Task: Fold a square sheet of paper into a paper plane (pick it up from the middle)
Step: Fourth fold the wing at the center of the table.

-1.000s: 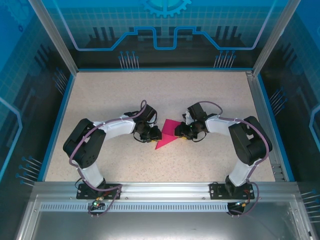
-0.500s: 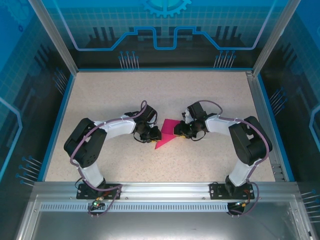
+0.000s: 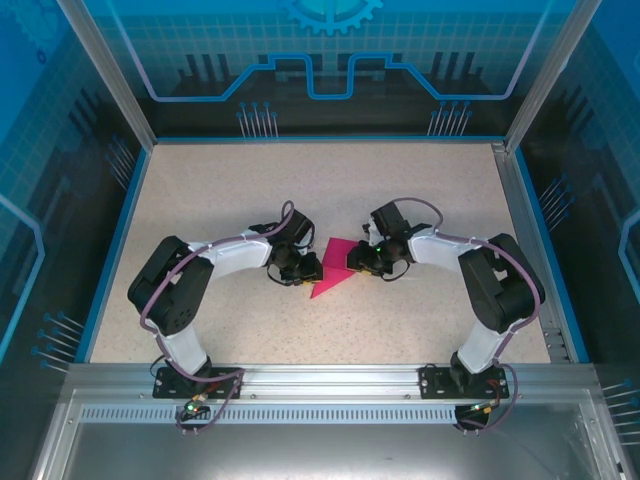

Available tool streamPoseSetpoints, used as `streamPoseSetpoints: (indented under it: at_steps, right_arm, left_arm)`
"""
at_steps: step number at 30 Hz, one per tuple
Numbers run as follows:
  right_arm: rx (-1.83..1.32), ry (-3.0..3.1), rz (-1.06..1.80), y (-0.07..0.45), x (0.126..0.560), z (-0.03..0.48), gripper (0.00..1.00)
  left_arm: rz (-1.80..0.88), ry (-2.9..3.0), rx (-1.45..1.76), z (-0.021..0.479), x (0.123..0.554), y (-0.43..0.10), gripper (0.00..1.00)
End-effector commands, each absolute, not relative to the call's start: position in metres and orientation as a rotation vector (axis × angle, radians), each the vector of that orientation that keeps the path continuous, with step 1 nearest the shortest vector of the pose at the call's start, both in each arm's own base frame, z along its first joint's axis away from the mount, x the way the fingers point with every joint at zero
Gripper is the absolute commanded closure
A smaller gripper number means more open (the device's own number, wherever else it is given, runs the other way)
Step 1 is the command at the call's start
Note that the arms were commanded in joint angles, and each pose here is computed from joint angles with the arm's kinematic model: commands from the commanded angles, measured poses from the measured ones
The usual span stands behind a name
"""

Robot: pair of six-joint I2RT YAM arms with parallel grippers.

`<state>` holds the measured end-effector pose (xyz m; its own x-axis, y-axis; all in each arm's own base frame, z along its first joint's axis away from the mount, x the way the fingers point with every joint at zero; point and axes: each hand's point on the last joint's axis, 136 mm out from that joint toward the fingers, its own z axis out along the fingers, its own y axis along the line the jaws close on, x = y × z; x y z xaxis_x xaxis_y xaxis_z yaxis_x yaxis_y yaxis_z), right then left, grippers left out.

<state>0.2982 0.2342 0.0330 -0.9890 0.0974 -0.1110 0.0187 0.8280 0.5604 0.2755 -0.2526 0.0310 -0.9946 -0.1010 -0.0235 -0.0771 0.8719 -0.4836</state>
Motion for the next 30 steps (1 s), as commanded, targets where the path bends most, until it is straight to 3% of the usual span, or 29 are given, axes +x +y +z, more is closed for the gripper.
streamPoseSetpoints:
  at_steps: [1, 9, 17, 30]
  right_arm:
    - [0.048, 2.865, 0.837, 0.238, 0.298, 0.043, 0.65]
    - [0.017, 2.857, 0.874, 0.246, 0.298, 0.047, 0.70]
    - [0.150, 2.842, 0.946, 0.241, 0.303, 0.046, 0.68]
    - [0.223, 2.767, 1.171, 0.249, 0.302, 0.048, 0.74]
  left_arm:
    - [-0.750, 2.995, -0.098, 0.034, 0.276, -0.255, 0.79]
    - [-0.752, 2.994, -0.099, 0.034, 0.276, -0.255, 0.79]
    - [-0.752, 2.979, -0.104, 0.039, 0.277, -0.254, 0.79]
    - [-0.742, 2.978, -0.119, 0.037, 0.277, -0.252, 0.79]
